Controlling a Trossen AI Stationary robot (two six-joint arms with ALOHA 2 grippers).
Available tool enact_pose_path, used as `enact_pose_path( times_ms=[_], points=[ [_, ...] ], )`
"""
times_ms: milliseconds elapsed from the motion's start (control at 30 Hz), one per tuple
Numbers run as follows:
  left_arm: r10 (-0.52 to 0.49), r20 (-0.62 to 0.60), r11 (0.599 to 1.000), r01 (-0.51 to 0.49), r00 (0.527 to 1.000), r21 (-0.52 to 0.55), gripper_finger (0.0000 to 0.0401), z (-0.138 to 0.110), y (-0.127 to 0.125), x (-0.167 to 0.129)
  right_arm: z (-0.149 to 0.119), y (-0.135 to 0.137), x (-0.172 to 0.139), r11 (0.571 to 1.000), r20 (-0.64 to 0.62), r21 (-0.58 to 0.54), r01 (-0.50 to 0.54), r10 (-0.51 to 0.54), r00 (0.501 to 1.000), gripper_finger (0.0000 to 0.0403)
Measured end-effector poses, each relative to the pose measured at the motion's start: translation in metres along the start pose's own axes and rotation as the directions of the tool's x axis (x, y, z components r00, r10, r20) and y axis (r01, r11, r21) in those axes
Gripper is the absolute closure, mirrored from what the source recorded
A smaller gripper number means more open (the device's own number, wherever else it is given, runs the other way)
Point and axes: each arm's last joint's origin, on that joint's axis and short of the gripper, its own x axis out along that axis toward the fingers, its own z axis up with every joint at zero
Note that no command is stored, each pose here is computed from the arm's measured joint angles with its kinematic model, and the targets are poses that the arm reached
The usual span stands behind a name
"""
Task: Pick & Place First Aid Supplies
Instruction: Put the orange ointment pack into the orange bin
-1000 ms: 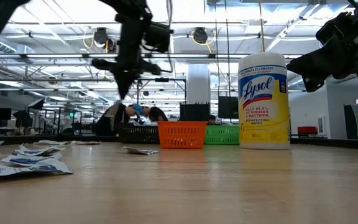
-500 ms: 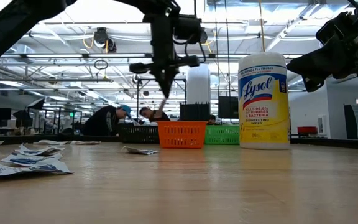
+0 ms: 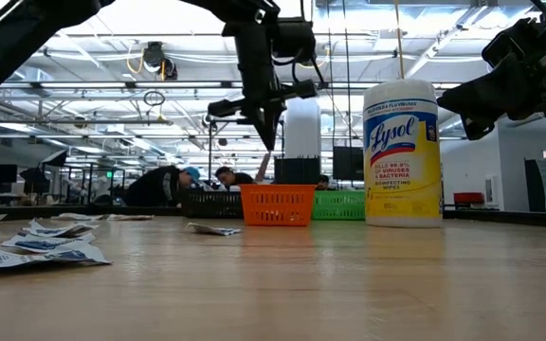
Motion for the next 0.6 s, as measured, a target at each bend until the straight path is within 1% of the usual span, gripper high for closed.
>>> enact_pose_path(
  times_ms=[167,400,500,600],
  points=[
    [-0.007,-0.012,1.000,0.007,1.000,0.012,0.0401,-0.010,-0.003,0.015,0.000,0.000,0.000,1.000,0.000,0.000,0.000,0.000,1.000,0.0344],
    [-0.032,-0.003,0.999,0.033,0.999,0.027,0.0399,-0.016,-0.006,0.031,0.000,0.000,0.000,1.000,0.000,0.000,0.000,0.000,1.000,0.0344],
    [-0.028,-0.002,0.999,0.028,1.000,0.033,0.0379,-0.017,-0.006,0.031,0.000,0.000,0.000,1.000,0.000,0.000,0.000,0.000,1.000,0.0344],
    [-0.025,0.005,0.999,0.024,1.000,0.048,0.0337,-0.016,-0.005,0.031,0.000,0.000,0.000,1.000,0.001,0.000,0.000,0.000,1.000,0.0344]
  ],
)
